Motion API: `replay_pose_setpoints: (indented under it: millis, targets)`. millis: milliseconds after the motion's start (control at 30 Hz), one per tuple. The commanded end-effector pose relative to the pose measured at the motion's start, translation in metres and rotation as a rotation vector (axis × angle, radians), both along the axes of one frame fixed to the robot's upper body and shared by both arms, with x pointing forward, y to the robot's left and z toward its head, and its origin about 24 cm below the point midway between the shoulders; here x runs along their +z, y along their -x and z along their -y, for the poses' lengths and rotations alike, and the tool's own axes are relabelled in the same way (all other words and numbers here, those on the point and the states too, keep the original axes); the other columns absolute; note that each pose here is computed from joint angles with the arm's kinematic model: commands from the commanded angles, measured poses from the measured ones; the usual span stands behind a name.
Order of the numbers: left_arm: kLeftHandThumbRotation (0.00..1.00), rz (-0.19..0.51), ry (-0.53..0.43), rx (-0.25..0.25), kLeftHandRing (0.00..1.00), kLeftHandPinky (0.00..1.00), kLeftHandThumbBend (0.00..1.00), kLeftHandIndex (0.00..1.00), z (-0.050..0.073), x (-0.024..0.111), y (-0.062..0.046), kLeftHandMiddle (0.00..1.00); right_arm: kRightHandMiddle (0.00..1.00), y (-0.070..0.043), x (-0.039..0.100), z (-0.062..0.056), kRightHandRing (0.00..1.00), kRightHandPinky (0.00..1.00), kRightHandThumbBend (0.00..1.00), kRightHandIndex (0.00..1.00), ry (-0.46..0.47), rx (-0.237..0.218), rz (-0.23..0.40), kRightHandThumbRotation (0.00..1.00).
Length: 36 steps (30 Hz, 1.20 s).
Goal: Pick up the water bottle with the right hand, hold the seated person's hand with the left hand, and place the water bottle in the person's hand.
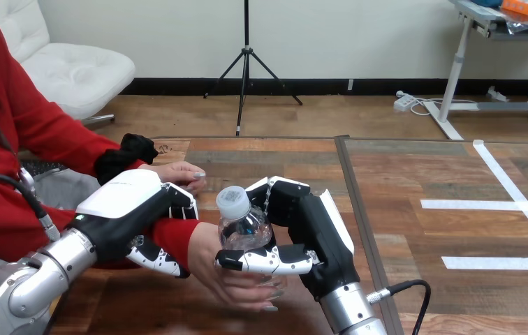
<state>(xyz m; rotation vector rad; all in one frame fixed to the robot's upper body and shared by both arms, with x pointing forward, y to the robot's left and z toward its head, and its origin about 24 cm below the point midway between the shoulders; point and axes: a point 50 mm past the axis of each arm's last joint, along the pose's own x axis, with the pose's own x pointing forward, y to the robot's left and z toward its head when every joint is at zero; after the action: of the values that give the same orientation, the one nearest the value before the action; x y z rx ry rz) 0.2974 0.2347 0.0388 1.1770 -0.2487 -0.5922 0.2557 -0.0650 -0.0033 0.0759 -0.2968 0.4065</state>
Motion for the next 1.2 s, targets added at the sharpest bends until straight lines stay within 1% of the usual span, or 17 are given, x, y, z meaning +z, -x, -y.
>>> replay_pose_setpoints:
  millis: [0,367,800,1167]
  targets:
    - [0.0,0.343,0.231,-0.201,0.34,0.28,0.77,0.43,0.064,0.083,-0.034,0.41,0.42,0.008,0.09,-0.11,0.38,0.32,0.92,0.4,-0.392,0.204,0.277,0.0]
    - [0.0,0.338,0.234,-0.197,0.34,0.28,0.78,0.43,0.065,0.082,-0.034,0.41,0.42,0.009,0.092,-0.112,0.38,0.32,0.92,0.4,-0.382,0.221,0.297,0.0]
    - [0.0,0.345,0.242,-0.22,0.34,0.29,0.78,0.43,0.066,0.083,-0.034,0.41,0.42,0.011,0.095,-0.119,0.38,0.32,0.92,0.4,-0.4,0.256,0.296,0.0]
    - [0.0,0.34,0.228,-0.224,0.35,0.29,0.77,0.44,0.065,0.084,-0.034,0.42,0.43,0.014,0.097,-0.123,0.38,0.32,0.91,0.41,-0.4,0.279,0.307,0.0]
